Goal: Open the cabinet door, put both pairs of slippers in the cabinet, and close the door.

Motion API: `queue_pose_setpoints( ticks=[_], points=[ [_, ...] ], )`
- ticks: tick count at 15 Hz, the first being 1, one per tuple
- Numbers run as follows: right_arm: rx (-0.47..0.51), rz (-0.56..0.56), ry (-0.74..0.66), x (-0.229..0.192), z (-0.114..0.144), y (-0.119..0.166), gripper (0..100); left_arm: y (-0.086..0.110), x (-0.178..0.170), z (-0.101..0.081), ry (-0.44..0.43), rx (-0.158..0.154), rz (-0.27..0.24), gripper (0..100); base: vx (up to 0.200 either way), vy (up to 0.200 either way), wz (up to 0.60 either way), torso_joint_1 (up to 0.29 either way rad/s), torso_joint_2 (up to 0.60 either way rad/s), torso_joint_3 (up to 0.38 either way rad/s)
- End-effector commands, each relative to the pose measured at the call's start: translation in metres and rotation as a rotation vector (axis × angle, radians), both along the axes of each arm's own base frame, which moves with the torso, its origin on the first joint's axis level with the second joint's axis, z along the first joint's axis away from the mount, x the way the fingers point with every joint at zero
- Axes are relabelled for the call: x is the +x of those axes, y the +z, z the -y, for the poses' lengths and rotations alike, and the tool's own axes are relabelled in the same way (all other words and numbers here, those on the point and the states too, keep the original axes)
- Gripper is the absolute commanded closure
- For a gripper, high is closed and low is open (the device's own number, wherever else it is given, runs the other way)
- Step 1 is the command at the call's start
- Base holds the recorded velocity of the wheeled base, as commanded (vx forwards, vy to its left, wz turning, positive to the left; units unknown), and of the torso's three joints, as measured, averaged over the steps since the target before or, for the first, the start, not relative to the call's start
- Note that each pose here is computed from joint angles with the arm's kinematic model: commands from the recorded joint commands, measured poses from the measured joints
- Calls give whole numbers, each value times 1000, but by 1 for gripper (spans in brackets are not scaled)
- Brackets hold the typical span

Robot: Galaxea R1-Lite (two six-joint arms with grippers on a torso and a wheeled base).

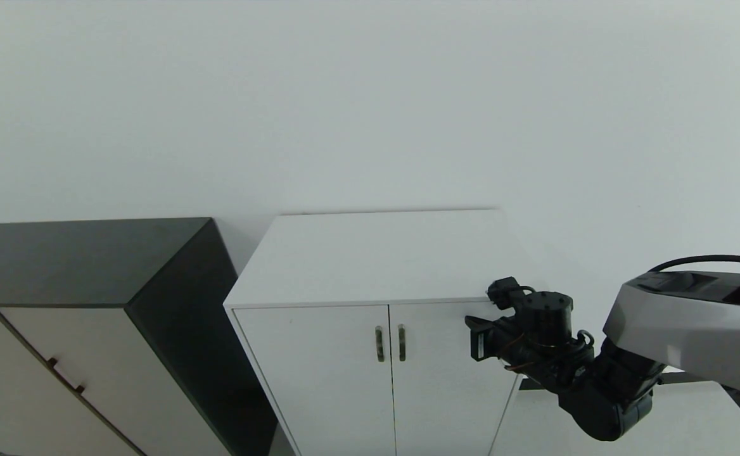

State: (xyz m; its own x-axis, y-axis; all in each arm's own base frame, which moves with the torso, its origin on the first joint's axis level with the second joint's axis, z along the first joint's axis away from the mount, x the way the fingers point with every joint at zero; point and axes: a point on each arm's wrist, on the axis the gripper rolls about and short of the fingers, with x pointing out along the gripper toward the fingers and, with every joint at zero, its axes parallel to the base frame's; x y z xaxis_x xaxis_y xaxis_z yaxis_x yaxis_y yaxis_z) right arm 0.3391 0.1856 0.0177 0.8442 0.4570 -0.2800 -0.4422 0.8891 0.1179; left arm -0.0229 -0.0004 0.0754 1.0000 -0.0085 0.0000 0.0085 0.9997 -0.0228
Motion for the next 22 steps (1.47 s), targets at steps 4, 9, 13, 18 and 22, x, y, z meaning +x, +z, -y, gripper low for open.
queue_pose_setpoints(
  ticks=[4, 9, 13, 18, 22],
  points=[
    [-2, 7, -7, -2, 2, 2, 100, 0, 0, 0, 1, 0, -2, 100, 0, 0, 0, 0, 0, 0],
    [-20, 96, -99, -54, 2, 58, 100, 0, 0, 0, 1, -2, 0, 100, 0, 0, 0, 0, 0, 0],
    [-128, 176, -323, -127, 61, 102, 100, 0, 0, 0, 1, -3, -2, 100, 0, 0, 0, 0, 0, 0],
    [-146, 198, -681, -199, 166, 110, 100, 0, 0, 0, 1, -3, -2, 100, 0, 0, 0, 0, 0, 0],
    [-140, 185, -675, -278, 187, 118, 100, 0, 0, 0, -1, -3, 0, 100, 0, 0, 0, 0, 0, 0]
  ],
)
